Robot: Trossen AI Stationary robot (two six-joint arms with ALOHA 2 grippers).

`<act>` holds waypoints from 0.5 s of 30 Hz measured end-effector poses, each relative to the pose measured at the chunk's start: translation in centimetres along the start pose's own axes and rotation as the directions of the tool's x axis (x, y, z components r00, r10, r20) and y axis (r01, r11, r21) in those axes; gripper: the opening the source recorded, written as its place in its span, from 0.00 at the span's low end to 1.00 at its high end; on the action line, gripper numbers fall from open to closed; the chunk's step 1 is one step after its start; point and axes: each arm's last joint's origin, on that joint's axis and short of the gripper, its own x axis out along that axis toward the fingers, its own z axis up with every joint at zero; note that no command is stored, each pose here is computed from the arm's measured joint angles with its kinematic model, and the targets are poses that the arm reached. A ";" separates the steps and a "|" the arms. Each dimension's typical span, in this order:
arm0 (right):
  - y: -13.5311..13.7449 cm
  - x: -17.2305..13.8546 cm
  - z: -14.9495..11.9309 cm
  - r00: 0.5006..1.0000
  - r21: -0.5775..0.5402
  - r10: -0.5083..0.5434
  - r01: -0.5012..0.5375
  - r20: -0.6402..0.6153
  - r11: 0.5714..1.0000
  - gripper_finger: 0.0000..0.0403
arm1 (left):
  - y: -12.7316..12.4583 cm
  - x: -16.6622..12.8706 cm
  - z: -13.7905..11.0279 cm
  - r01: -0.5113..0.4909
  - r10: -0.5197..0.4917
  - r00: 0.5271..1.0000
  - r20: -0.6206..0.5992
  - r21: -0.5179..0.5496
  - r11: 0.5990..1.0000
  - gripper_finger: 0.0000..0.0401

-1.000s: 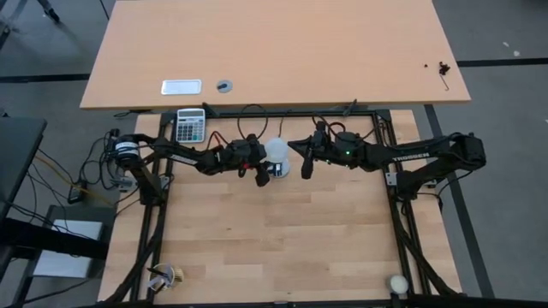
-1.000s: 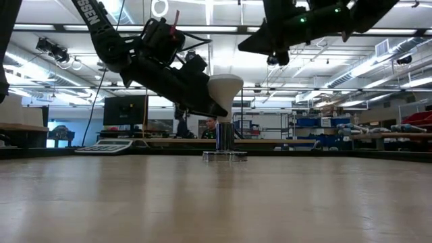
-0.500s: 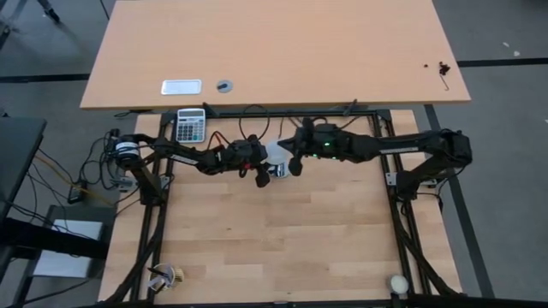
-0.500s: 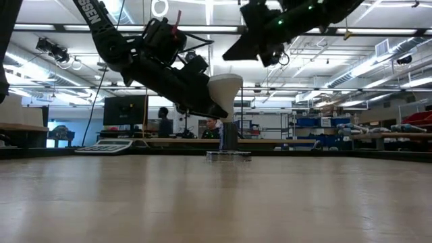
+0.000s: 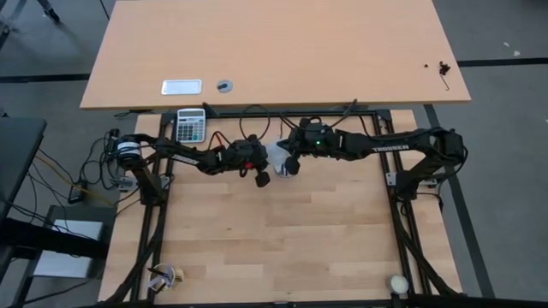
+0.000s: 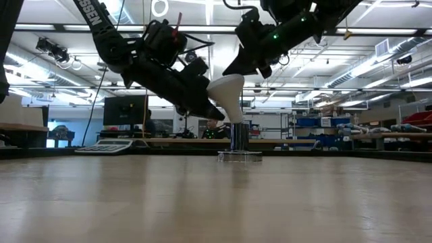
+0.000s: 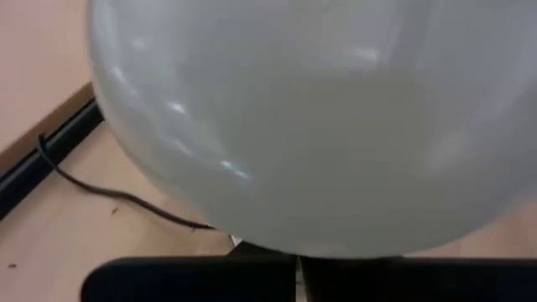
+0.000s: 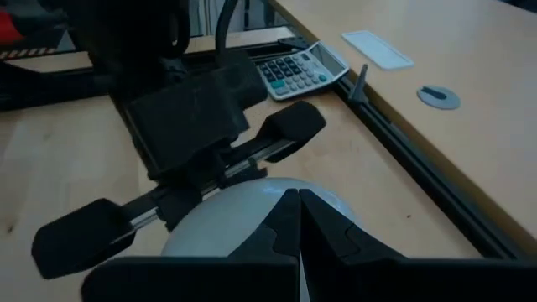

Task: Screw lightbulb
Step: Insert the lightbulb into the lamp

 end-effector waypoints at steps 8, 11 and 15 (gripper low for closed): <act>-0.1 -0.3 -0.2 0.999 -0.008 -0.023 0.023 -0.043 1.000 0.02 | 0.0 0.2 1.0 0.000 0.000 1.000 0.028 0.000 1.000 0.02; -0.2 -0.4 -0.3 0.997 -0.017 -0.044 0.043 -0.061 0.999 0.02 | 0.0 0.3 1.4 0.000 0.000 0.999 0.037 0.002 1.000 0.02; -0.2 -0.4 -0.7 0.994 -0.037 -0.050 0.046 -0.096 0.998 0.02 | 0.0 0.4 1.8 0.000 0.000 0.999 0.043 0.008 1.000 0.02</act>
